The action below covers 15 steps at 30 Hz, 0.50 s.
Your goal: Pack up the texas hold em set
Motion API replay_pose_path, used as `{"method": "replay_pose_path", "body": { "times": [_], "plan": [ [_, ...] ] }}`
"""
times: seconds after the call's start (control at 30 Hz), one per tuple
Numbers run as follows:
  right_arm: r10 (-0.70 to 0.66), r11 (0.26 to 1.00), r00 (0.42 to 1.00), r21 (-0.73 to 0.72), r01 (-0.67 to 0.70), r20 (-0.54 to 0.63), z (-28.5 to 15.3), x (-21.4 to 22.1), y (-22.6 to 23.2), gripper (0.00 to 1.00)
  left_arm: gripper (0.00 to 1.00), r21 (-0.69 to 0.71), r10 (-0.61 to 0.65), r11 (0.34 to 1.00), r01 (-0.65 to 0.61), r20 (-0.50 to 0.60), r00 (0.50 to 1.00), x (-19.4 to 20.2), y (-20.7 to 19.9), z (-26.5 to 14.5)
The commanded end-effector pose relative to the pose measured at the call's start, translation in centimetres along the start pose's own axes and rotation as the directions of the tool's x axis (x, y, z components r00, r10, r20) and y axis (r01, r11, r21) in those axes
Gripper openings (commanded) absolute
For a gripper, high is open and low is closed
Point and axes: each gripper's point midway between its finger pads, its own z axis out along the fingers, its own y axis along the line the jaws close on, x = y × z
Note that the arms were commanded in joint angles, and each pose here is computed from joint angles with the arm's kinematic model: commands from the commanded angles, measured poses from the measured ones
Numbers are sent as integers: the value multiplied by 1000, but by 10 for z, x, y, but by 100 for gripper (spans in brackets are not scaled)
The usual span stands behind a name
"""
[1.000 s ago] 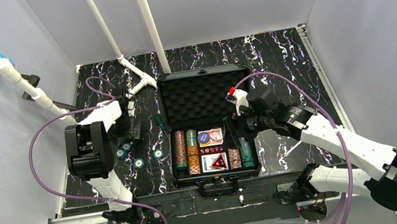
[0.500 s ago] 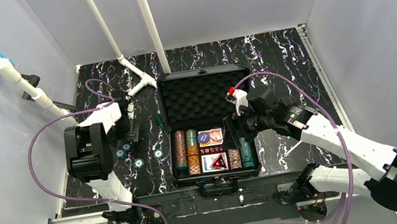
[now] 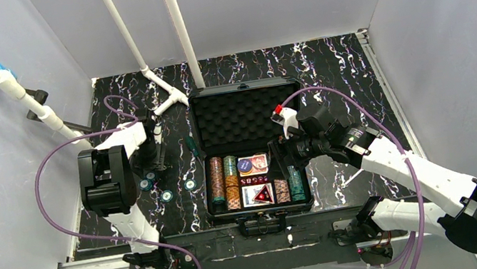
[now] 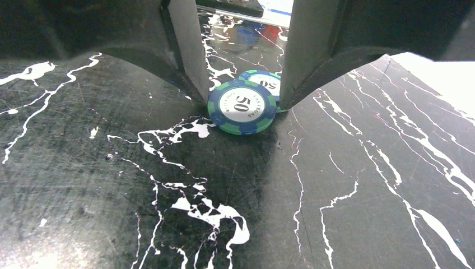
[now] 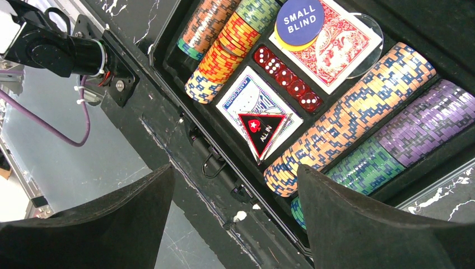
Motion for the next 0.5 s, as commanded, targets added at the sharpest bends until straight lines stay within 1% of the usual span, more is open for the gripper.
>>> {"method": "replay_pose_path", "body": {
  "times": [0.0,0.1,0.27,0.47],
  "plan": [
    [-30,999,998,-18,31,52,-7,-18,8,87,45,-11,13,1000,-14,-31,999,1,1,10],
    [-29,999,998,-15,30,53,-7,-18,8,87,37,-28,15,999,-16,-25,1000,0,3,8],
    [-32,999,998,-12,33,56,-6,-19,7,87,28,-72,8,997,-7,14,1000,-3,10,-1],
    [-39,999,997,-11,39,60,-6,-20,7,87,23,-127,-25,991,32,63,998,-5,22,-16]
  ]
}}
